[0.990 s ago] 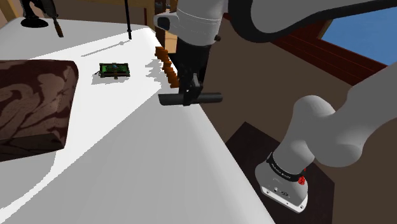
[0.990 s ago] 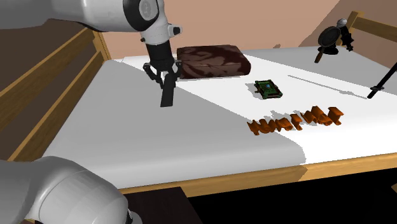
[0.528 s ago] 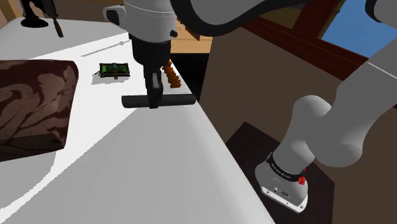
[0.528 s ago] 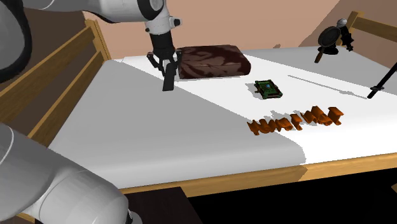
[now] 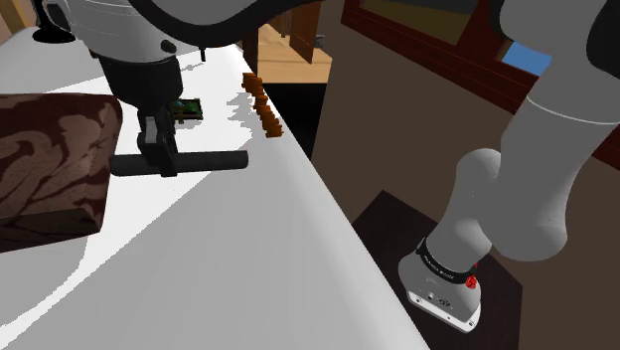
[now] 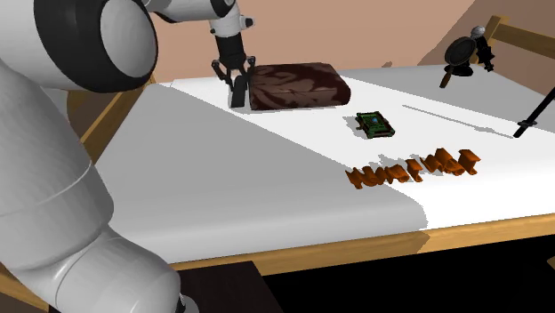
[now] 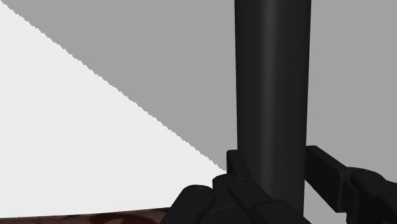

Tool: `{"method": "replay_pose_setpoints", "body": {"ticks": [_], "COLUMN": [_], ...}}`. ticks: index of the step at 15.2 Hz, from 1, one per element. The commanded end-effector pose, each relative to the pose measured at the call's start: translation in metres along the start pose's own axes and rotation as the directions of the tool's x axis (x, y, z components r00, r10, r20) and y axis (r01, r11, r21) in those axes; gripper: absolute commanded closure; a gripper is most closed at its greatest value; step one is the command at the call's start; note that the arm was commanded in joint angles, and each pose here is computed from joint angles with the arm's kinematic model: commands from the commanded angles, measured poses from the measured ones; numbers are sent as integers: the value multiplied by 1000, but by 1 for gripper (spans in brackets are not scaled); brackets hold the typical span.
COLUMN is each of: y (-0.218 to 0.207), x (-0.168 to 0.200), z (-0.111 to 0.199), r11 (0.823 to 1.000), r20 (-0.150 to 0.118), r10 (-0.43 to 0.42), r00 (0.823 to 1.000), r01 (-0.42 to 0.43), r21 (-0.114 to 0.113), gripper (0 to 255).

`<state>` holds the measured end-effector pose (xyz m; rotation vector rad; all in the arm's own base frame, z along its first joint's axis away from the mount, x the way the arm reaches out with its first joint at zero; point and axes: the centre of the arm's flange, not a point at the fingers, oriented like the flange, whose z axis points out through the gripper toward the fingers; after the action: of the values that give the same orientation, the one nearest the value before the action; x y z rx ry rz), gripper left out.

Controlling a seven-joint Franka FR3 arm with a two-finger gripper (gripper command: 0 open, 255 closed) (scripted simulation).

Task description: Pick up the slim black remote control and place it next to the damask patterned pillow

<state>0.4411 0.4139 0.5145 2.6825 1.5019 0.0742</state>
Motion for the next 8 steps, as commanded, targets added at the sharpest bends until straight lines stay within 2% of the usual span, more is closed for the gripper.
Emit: {"method": "replay_pose_setpoints", "body": {"ticks": [1, 6, 8], "y": [-1, -2, -3], "x": [30, 95, 95], "z": [-1, 0, 10], "r11": [1000, 1000, 1000], "r20": [0, 0, 0], "r10": [1, 1, 1], "r00": [1000, 1000, 1000], "r01": [-1, -1, -1], "r21": [0, 0, 0], "gripper": [255, 255, 255]}}
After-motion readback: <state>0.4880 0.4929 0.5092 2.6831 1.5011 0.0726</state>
